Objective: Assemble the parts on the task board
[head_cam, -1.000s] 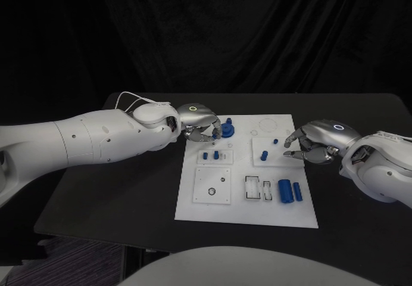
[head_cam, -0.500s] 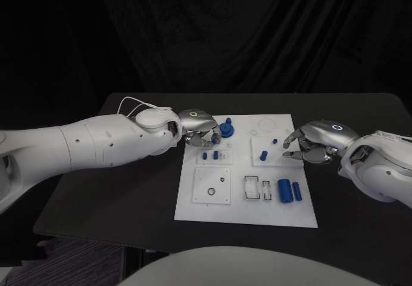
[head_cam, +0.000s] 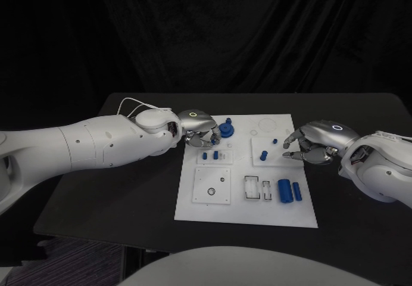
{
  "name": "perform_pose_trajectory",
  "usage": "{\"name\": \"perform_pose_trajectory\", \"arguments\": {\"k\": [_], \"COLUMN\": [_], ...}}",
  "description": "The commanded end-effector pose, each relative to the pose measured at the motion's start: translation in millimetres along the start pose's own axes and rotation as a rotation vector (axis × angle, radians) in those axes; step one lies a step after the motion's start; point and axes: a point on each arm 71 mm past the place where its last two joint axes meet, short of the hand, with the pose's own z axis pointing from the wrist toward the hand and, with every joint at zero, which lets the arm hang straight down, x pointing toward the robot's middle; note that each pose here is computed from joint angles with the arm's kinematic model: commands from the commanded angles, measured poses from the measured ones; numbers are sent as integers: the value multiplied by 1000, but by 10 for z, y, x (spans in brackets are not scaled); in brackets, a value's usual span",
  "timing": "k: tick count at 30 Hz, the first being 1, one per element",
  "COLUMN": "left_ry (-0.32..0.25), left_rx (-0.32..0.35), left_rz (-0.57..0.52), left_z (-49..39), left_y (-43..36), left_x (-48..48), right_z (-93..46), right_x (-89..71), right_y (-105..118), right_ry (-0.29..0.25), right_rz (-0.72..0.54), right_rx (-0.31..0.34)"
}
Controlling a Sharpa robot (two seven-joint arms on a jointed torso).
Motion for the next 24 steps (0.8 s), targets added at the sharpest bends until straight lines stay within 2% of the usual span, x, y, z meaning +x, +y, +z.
{"name": "perform_pose_trajectory", "arguments": {"k": [1, 24], "left_ry": [19, 48], "left_rx": [-6, -17], "left_rz": [-7, -17], "left_z": [-4, -25], "left_y": [-5, 3], "left_x": [40, 67], "right_z": [-4, 1], "right_x": [16, 27], "right_y": [5, -3], "right_ry": [12, 24], "right_rz": [0, -1], "right_rx": [-4, 0]}}
